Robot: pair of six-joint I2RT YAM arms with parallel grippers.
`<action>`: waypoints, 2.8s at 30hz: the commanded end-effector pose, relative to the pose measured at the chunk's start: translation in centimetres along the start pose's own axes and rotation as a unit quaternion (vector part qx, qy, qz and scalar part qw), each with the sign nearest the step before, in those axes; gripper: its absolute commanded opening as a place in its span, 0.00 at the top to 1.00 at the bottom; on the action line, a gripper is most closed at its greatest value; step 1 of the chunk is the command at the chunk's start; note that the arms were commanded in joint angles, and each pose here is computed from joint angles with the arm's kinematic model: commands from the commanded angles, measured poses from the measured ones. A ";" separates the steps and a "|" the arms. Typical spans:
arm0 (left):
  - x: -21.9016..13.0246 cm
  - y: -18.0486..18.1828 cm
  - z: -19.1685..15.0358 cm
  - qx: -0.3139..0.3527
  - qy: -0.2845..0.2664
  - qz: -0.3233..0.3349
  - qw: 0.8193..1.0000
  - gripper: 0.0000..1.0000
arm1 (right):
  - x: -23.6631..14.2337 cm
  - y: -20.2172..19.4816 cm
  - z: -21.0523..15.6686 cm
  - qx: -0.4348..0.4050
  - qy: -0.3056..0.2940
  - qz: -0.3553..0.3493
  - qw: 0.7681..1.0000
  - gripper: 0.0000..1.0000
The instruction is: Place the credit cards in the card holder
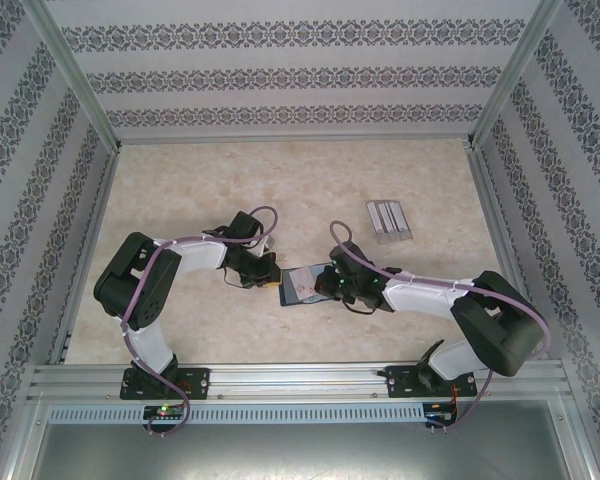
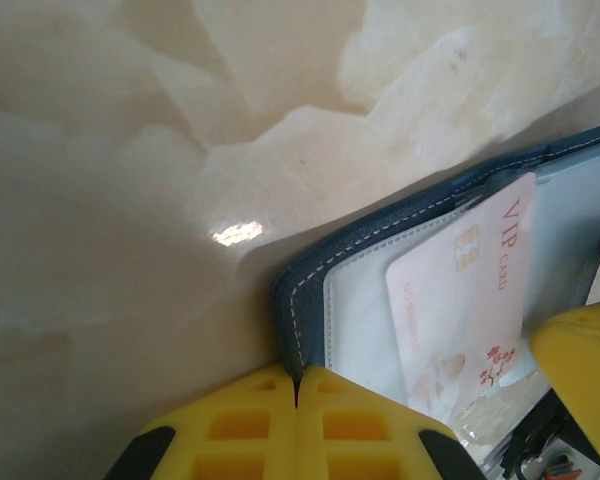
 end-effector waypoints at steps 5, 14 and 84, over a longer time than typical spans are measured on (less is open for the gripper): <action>1.1 0.9 -1.1 -0.018 0.015 0.008 1.000 1.00 | 0.9 1.0 -0.6 -0.002 -0.036 0.010 0.999 1.00; 1.3 1.0 -1.1 -0.019 0.015 0.008 1.000 1.00 | -1.0 1.8 0.2 -0.062 -0.022 0.005 0.998 0.83; 0.6 -0.4 -0.7 0.025 0.018 -0.023 0.999 0.87 | -0.7 -1.3 0.4 -0.121 0.024 -0.107 0.987 0.55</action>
Point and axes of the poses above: each hand's point on the last joint's axis, 136 mm out from that joint toward the fingers, its own x axis out along the fingers, its own y axis along the line the jaws close on, z = x × y, the point moved 7 cm from there along -x, back along the fingers, and after that the axes turned 10 degrees about x, right-handed, at the moved point
